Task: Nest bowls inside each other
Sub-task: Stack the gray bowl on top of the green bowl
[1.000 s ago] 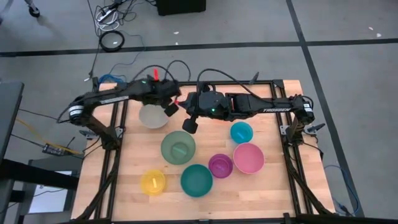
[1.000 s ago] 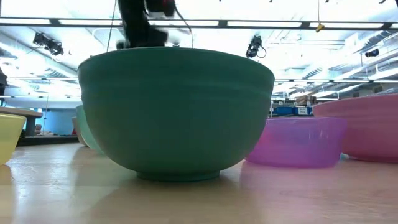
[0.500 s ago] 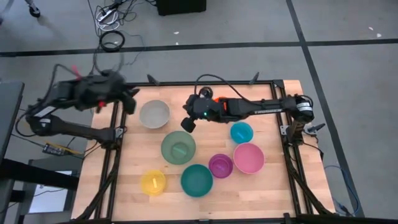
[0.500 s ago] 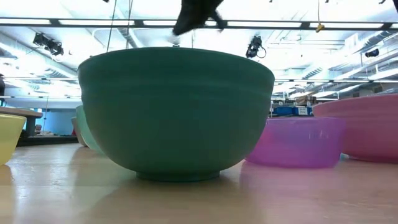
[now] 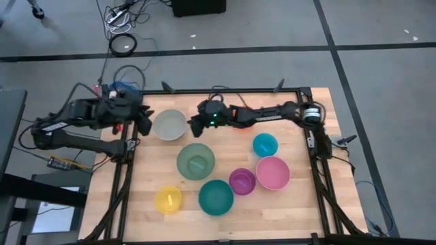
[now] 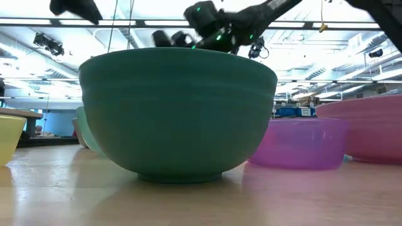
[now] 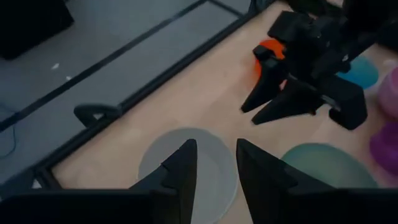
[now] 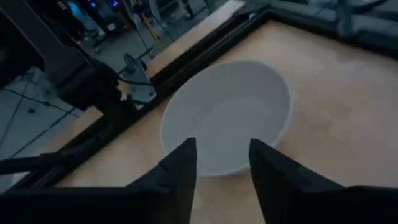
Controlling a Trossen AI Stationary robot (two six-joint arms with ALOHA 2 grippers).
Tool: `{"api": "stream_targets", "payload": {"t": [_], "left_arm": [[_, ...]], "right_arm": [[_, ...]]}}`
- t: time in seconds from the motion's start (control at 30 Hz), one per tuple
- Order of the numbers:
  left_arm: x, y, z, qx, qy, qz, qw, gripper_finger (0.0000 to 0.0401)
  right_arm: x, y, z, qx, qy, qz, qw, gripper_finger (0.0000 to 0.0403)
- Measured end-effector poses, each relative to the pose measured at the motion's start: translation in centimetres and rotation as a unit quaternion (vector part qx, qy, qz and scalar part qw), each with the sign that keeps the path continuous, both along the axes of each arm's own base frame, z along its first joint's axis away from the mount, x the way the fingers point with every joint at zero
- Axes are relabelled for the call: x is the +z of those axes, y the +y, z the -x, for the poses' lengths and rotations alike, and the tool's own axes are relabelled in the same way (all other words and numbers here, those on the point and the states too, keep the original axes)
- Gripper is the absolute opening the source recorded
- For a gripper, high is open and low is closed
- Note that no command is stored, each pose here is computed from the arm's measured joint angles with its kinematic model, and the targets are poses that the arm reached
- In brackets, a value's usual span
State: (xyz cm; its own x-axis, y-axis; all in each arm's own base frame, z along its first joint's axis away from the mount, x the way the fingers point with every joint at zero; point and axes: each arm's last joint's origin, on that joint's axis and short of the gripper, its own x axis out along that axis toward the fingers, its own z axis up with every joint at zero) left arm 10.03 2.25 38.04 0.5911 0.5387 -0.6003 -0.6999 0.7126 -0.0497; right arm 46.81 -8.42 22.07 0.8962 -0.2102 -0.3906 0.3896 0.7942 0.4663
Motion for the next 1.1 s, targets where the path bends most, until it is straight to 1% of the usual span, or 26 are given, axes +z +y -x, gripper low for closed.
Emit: {"api": "stream_targets", "payload": {"t": [0.03, 0.13, 0.17, 0.23, 0.27, 0.33, 0.37, 0.43, 0.47, 0.53, 0.57, 0.63, 0.67, 0.73, 0.77, 0.83, 0.9, 0.93, 1.1], "left_arm": [[-0.5, 0.0, -0.3, 0.0, 0.003, 0.004, 1.0, 0.0122], [-1.9, 0.0, -1.0, -0.006, 0.014, 0.012, 1.0, 0.0122], [-2.3, 0.0, -1.2, -0.009, 0.017, 0.015, 1.0, 0.0122], [-3.0, 0.0, -1.6, -0.013, 0.017, 0.02, 1.0, 0.0122], [-3.2, 0.0, -1.7, -0.015, 0.02, 0.022, 0.999, 0.0122], [-3.6, 0.0, -2.0, -0.016, 0.017, 0.022, 0.999, 0.0122], [-3.8, 0.0, -2.0, -0.016, 0.016, 0.022, 0.999, 0.0122], [-4.0, 0.0, -2.2, -0.016, 0.015, 0.022, 1.0, 0.0122], [-4.1, 0.0, -2.1, -0.016, 0.019, 0.023, 0.999, 0.0122], [-4.1, 0.0, -2.2, -0.016, 0.017, 0.022, 0.999, 0.0122], [-4.2, 0.0, -2.2, -0.016, 0.018, 0.022, 0.999, 0.0122], [-4.1, 0.0, -2.2, -0.016, 0.016, 0.022, 1.0, 0.0122], [-4.1, 0.0, -2.2, -0.016, 0.016, 0.022, 1.0, 0.0122], [-4.1, 0.0, -2.2, -0.016, 0.014, 0.022, 1.0, 0.0122], [-4.1, 0.1, -2.2, -0.016, 0.014, 0.022, 1.0, 0.0122], [-4.1, 0.1, -2.3, -0.016, 0.009, 0.021, 1.0, 0.0122], [-4.0, 0.1, -2.3, -0.016, 0.009, 0.021, 1.0, 0.0122], [-4.0, 0.1, -2.3, -0.016, 0.007, 0.021, 1.0, 0.0122], [-4.0, 0.1, -2.3, -0.016, 0.007, 0.021, 1.0, 0.0122]], "right_arm": [[-0.2, -0.1, -0.5, -0.001, -0.009, -0.004, 1.0, 0.0153], [-1.4, -0.5, -1.6, -0.006, -0.005, -0.015, 1.0, 0.0171], [-2.2, -0.6, -1.7, -0.008, 0.016, -0.02, 1.0, 0.0175], [-3.1, -1.1, -2.4, -0.013, 0.03, -0.022, 0.999, 0.0181], [-3.8, -1.2, -2.5, -0.017, 0.056, -0.025, 0.998, 0.0183], [-3.9, -1.7, -3.0, -0.021, 0.064, -0.025, 0.997, 0.0185], [-4.4, -1.8, -2.9, -0.024, 0.086, -0.027, 0.996, 0.0185], [-4.4, -2.1, -3.6, -0.024, 0.071, -0.023, 0.997, 0.0185], [-5.2, -2.1, -3.4, -0.023, 0.101, -0.029, 0.994, 0.0185], [-5.3, -2.3, -4.1, -0.023, 0.085, -0.027, 0.996, 0.0185], [-5.5, -2.3, -3.9, -0.023, 0.103, -0.028, 0.994, 0.0185], [-5.2, -2.4, -4.5, -0.023, 0.08, -0.024, 0.996, 0.0185], [-5.4, -2.4, -4.5, -0.023, 0.092, -0.027, 0.995, 0.0185], [-5.5, -2.5, -5.0, -0.023, 0.079, -0.027, 0.996, 0.0185], [-6.0, -2.4, -4.9, -0.023, 0.096, -0.031, 0.995, 0.0185], [-6.6, -2.3, -5.4, -0.023, 0.087, -0.03, 0.996, 0.0185], [-7.2, -2.2, -5.3, -0.025, 0.104, -0.038, 0.994, 0.0185], [-7.2, -2.3, -5.5, -0.026, 0.094, -0.038, 0.995, 0.0185], [-7.2, -2.3, -5.5, -0.026, 0.09, -0.038, 0.995, 0.0185]]}}
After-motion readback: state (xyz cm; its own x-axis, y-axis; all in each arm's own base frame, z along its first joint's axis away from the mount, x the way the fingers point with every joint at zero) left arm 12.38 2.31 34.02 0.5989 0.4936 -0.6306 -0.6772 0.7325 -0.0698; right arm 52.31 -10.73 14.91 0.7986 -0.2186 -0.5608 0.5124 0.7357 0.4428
